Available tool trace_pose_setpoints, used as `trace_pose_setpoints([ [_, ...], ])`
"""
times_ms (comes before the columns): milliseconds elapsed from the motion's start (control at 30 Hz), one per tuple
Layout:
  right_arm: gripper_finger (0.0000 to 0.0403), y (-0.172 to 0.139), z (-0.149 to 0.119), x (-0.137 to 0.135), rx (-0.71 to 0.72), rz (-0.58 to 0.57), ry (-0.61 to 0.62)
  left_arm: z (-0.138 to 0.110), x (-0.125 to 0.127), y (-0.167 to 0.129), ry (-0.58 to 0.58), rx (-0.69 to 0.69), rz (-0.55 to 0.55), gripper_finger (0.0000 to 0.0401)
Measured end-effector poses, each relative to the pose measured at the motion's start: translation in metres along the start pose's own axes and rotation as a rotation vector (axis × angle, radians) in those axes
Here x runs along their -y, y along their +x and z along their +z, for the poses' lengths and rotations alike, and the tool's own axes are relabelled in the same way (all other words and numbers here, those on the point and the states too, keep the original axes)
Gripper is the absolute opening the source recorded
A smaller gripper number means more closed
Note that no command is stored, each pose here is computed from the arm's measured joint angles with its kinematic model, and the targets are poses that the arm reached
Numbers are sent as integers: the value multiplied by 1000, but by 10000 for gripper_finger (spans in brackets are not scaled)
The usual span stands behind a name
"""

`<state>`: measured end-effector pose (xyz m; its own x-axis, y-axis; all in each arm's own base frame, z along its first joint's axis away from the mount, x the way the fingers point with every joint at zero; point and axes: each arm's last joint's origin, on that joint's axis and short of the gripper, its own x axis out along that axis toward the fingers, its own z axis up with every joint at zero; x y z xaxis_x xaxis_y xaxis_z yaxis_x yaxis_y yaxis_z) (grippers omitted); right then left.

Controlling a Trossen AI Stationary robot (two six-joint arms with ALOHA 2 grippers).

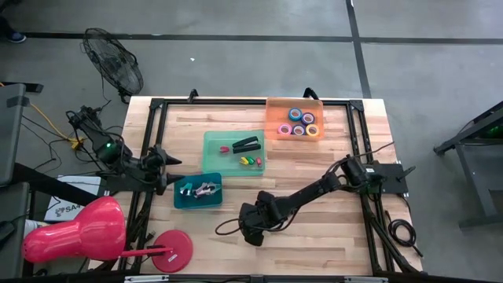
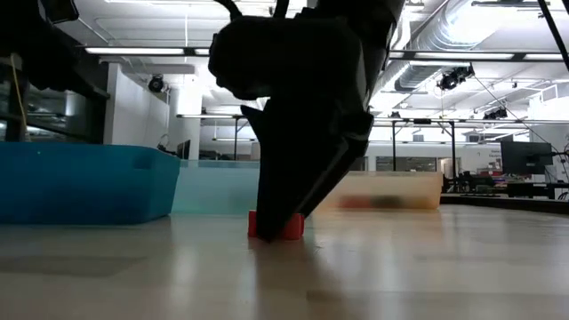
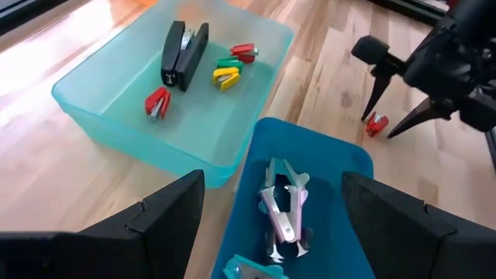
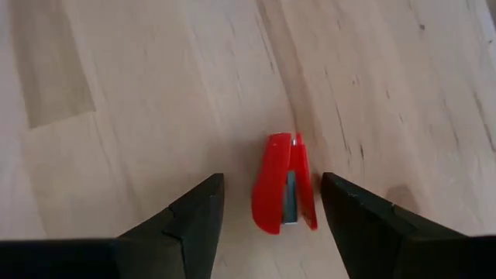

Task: Pick and place Stapler, Stapler remover, tape
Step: Put the red small staple remover in the light green bin

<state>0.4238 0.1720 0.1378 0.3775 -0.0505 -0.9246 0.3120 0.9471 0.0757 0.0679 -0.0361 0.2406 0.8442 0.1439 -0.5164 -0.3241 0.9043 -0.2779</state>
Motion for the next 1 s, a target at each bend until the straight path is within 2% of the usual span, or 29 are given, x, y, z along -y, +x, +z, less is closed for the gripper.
trace_pose_setpoints([
  [167,168,1,1,2,-11,-7,2,-3,0,1,6,-15,0,295],
  [433,48,2,6,10,-51,31,-8,-3,-1,1,10,-21,2,295],
  [600,48,-1,17,22,-100,113,6,-3,-1,1,10,-22,1,295],
  [733,48,-22,34,38,-82,169,-13,-3,-1,1,10,-21,1,295],
  [833,48,-47,52,59,-34,209,-49,-3,-1,1,8,-18,4,295],
  [1000,48,-76,78,105,43,201,-118,-2,-1,1,-15,0,18,295],
])
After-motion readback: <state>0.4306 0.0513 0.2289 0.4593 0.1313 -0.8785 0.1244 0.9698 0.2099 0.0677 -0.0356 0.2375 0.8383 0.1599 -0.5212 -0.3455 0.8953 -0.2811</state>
